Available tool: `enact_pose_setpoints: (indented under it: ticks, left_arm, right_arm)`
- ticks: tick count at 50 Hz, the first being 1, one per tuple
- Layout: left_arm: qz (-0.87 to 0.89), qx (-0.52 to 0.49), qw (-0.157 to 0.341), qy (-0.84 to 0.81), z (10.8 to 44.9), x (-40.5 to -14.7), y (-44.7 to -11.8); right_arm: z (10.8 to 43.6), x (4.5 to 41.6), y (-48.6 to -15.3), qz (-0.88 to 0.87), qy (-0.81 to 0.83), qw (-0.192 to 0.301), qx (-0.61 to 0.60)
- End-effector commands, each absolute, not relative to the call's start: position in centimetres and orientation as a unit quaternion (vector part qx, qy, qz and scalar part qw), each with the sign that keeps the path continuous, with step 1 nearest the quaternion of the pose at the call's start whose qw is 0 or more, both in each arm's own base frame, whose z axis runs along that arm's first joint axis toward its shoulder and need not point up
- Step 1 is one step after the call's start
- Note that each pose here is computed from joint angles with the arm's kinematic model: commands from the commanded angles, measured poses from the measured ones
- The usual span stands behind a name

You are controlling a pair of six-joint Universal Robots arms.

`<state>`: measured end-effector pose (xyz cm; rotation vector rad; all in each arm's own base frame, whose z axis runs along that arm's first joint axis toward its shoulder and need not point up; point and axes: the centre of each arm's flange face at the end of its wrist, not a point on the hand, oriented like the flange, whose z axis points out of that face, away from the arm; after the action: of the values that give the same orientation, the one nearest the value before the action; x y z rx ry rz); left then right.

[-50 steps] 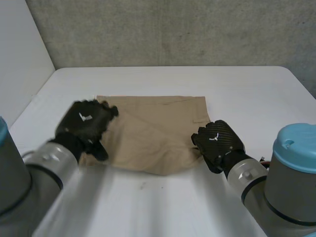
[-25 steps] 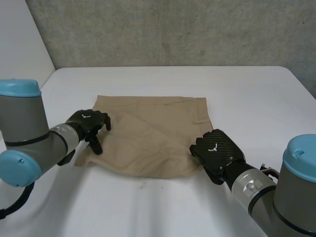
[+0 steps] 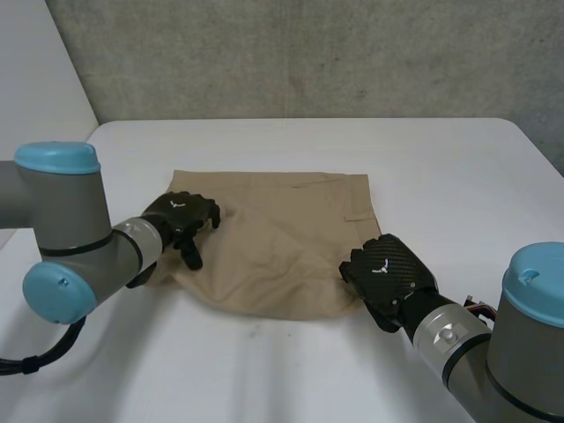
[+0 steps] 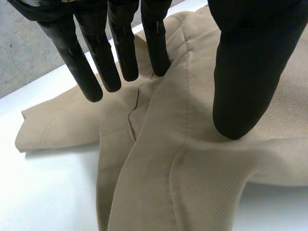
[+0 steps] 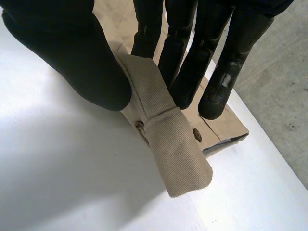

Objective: Fold the shorts.

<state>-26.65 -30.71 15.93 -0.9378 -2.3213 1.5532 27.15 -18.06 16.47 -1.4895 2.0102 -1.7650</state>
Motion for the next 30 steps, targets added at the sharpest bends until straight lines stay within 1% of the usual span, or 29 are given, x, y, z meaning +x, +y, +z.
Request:
enact_pose_setpoints:
  ticks: [1, 7, 14, 22, 30]
  left_arm:
    - [0.531, -0.323, 0.101, -0.777, 16.4, -27.3, -30.6]
    - [0.538, -0.327, 0.104, -0.77, 17.1, -27.7, -30.1]
    - [0.562, -0.325, 0.104, -0.753, 19.7, -27.4, -29.3]
    - [0.569, -0.326, 0.105, -0.747, 20.8, -27.2, -28.4]
    - [0.572, -0.326, 0.105, -0.745, 21.0, -27.0, -27.7]
  right_arm:
    - [16.5, 27.2, -18.1, -0.577, 0.655, 0.04, -0.486]
    - [16.5, 27.2, -18.1, -0.577, 0.655, 0.039, -0.486]
    - [16.6, 27.2, -18.2, -0.579, 0.654, 0.039, -0.486]
    - [16.6, 27.2, -18.2, -0.579, 0.654, 0.038, -0.485]
    - [16.6, 27.2, -18.2, -0.579, 0.654, 0.039, -0.485]
